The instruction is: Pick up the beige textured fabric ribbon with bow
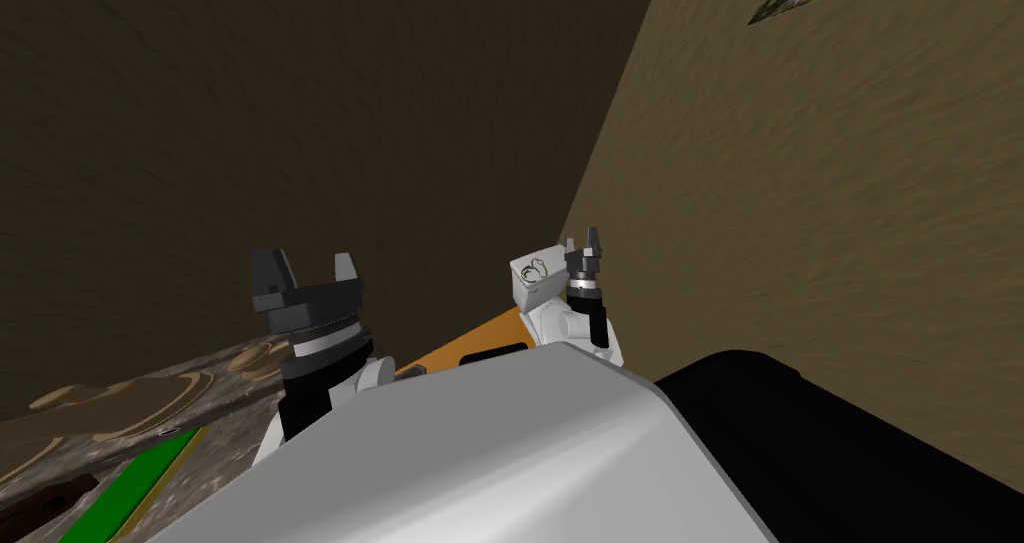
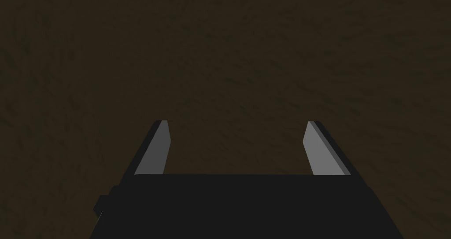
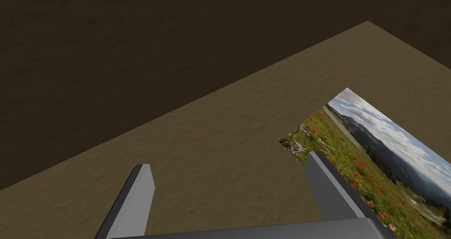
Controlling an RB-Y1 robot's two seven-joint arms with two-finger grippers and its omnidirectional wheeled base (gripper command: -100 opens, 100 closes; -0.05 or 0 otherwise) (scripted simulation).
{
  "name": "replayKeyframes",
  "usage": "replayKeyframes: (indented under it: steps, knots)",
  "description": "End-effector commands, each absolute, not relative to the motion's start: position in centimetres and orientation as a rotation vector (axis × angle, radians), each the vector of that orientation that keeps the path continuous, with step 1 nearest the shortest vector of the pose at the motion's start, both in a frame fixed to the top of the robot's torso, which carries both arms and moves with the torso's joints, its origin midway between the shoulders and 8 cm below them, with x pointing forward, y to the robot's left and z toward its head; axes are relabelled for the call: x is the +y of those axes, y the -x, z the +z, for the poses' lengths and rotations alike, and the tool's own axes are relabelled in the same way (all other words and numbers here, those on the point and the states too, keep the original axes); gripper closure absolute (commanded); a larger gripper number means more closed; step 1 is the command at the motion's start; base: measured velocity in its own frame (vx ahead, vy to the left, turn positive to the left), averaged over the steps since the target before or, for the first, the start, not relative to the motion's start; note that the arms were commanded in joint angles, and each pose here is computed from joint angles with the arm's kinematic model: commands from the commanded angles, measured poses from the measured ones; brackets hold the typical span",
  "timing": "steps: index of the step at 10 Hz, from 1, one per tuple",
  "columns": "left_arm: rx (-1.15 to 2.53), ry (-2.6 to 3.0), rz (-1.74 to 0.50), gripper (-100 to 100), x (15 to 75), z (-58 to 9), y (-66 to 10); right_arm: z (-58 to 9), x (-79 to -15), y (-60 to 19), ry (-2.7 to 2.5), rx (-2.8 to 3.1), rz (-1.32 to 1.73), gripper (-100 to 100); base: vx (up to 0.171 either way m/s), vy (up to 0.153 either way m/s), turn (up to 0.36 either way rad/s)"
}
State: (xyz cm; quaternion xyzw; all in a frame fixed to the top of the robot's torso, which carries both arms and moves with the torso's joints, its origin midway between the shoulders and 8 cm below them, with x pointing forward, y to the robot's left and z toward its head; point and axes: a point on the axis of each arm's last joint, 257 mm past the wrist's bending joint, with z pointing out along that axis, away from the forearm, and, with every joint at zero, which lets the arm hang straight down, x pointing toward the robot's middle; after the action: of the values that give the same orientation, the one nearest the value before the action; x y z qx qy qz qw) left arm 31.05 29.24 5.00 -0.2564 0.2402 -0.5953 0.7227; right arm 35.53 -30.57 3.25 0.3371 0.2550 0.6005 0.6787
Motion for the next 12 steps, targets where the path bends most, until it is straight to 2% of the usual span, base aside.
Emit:
replayKeyframes:
  steps: [1,6,12]
  knots:
    - [0.530,0.566,-1.314,0,29.2,5.0,-31.1,2.5,-30.5,-35.7,-0.752,0.627,1.331,-100,0.000,0.004,0.059]
    - [0.530,0.566,-1.315,0,29.2,5.0,-31.1,-2.3,-31.7,-36.2,-0.790,0.839,1.222,-100,0.005,0.010,0.110]
    - [0.530,0.566,-1.314,0,29.2,5.0,-31.1,-11.5,-35.5,-34.9,-0.906,1.167,0.984,-100,0.008,0.015,0.159]
